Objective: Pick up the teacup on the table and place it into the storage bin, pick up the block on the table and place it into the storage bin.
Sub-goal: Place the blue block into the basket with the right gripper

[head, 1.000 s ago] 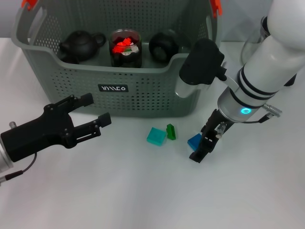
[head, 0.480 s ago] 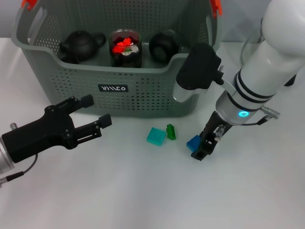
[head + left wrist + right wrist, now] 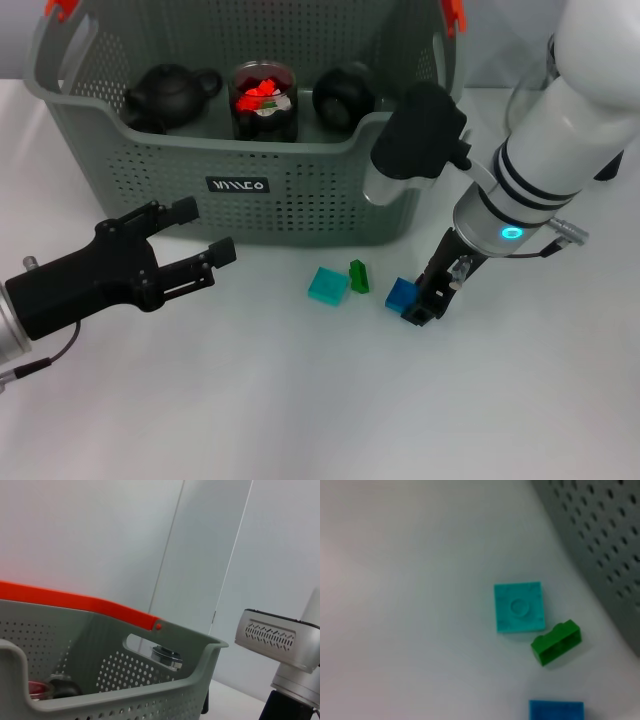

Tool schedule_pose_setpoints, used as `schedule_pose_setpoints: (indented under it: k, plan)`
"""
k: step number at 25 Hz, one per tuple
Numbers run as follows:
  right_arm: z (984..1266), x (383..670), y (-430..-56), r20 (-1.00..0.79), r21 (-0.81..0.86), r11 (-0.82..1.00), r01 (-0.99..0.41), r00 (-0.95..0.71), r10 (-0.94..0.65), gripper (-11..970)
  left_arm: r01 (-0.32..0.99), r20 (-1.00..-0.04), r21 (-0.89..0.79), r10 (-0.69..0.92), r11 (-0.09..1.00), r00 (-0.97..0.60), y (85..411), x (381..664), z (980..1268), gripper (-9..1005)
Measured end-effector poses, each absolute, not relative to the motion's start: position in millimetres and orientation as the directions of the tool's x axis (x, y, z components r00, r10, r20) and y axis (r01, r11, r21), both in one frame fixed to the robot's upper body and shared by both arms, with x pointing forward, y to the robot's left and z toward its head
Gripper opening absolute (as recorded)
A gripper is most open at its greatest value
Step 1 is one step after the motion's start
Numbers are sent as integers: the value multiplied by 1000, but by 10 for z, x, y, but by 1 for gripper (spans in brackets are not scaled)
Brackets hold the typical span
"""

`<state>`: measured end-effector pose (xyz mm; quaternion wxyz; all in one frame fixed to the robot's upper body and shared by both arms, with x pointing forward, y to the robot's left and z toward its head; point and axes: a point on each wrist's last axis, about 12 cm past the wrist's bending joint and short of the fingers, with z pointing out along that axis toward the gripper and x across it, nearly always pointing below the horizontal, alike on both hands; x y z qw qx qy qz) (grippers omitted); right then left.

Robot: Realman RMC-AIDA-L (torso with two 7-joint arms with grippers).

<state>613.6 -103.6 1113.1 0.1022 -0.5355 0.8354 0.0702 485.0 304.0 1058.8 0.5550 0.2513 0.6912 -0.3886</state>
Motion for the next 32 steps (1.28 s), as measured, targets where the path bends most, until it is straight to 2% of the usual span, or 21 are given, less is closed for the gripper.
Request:
schedule_pose_setpoints:
  k: [8, 14, 18, 23, 28, 32]
  plan:
    - [11251, 6049, -1067, -271, 53, 373, -926, -373, -887, 431, 777, -962, -260, -88, 573, -257, 3048, 4840, 10587, 829]
    - [11490, 5886, -1426, -487, 104, 284, -953, -298, -821, 431, 775, -963, -259, -88, 576, -256, 3059, 4841, 10590, 829]
    - [11579, 5812, -1863, -686, 169, 298, -939, -330, -649, 431, 778, -964, -256, -87, 573, -253, 3052, 4862, 10602, 830]
    - [11686, 5613, -2344, -936, 151, 258, -954, -222, -274, 430, 782, -964, -253, -85, 570, -250, 3043, 4901, 10625, 830]
    - [11923, 5542, -2568, -992, 129, 295, -947, -119, 49, 432, 790, -965, -252, -86, 559, -246, 3015, 4955, 10658, 830]
    - [12280, 5694, -2479, -989, 127, 302, -945, -96, 114, 431, 793, -965, -252, -86, 555, -246, 3007, 4971, 10671, 830]
